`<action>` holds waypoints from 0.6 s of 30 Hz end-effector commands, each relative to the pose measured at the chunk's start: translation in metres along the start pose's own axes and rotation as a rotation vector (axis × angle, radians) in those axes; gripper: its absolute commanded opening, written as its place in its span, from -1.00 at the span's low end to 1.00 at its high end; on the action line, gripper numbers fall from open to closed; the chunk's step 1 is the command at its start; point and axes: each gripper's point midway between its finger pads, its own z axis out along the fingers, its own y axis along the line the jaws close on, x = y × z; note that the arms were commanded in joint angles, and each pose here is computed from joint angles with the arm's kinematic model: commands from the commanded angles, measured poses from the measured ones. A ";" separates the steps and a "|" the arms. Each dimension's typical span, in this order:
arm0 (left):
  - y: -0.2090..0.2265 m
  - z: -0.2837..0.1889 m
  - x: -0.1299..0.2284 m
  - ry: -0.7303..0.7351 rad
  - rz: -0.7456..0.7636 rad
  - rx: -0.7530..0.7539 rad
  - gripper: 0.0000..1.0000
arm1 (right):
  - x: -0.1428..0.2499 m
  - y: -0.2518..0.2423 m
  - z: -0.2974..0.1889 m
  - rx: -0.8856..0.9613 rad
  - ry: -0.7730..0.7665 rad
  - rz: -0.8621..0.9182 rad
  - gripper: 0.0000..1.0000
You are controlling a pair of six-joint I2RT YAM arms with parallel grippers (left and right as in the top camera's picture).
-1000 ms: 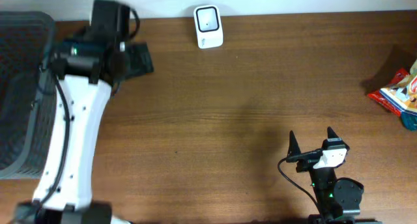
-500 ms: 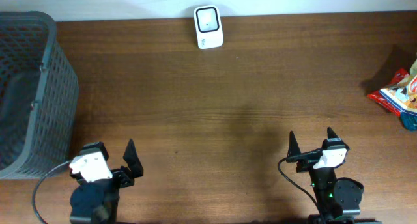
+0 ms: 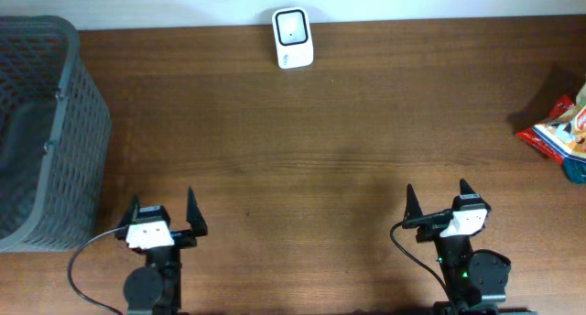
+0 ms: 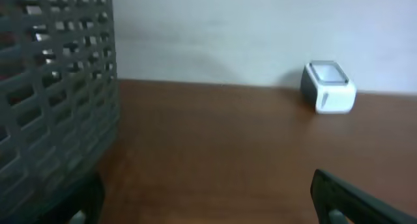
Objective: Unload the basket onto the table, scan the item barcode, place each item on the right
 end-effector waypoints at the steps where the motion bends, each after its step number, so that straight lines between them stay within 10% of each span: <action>1: -0.003 0.000 0.003 0.001 0.084 0.023 0.98 | 0.003 0.000 0.000 0.002 0.003 0.011 0.97; 18: -0.010 0.000 0.004 0.009 0.029 0.059 0.98 | 0.003 0.000 0.000 0.002 0.003 0.011 0.97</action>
